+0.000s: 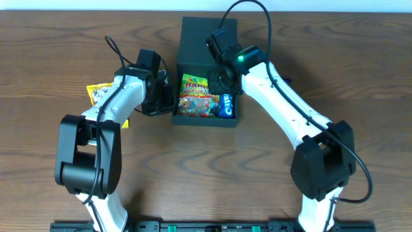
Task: Pack container
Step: 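Lift the Oreo pack and lower it into the box's right side, then grasp the yellow wrapped-candy bag with the left gripper, then place the yellow bag into the box's left side, release, withdraw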
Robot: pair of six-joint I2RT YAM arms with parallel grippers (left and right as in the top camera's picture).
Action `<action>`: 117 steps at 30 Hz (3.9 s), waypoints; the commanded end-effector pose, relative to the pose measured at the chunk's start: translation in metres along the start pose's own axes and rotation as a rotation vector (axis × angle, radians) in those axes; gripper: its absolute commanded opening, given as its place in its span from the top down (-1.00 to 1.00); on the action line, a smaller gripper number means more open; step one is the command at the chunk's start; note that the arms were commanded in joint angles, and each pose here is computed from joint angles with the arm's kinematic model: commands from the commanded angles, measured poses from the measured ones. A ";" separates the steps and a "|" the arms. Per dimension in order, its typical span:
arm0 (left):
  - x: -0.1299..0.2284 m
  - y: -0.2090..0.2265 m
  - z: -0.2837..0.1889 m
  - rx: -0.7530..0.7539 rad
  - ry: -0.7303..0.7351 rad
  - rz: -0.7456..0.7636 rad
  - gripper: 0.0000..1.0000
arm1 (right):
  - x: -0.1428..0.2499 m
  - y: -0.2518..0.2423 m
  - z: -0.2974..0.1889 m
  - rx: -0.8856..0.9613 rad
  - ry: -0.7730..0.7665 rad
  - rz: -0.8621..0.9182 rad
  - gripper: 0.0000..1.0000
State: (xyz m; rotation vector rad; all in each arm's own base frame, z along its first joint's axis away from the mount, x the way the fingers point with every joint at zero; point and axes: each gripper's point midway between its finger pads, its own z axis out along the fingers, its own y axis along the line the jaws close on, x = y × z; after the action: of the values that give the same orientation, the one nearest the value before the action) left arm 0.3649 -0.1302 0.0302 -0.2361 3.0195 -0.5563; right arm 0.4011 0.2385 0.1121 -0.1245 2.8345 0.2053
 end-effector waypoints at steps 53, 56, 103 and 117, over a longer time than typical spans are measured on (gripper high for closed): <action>-0.025 0.198 -0.078 -0.460 -0.280 -0.277 -0.91 | -0.020 -0.078 -0.101 0.003 -0.086 0.066 0.18; -0.031 0.200 -0.061 -0.439 -0.272 -0.270 -0.90 | -0.018 -0.072 -0.101 -0.028 -0.075 0.041 0.02; -0.003 -0.093 -0.043 -0.102 -0.198 0.413 0.88 | -0.024 -0.179 -0.142 0.050 -0.138 0.286 -0.10; -0.008 -0.106 -0.062 -0.050 -0.243 0.337 -0.90 | -0.025 -0.179 -0.142 0.051 -0.140 0.263 -0.11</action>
State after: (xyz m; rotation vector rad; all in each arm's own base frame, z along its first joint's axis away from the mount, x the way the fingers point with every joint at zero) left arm 0.3770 -0.2006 0.0942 0.2077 2.8229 -0.3286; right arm 0.4038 0.0436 0.2231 0.3032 2.7225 0.1914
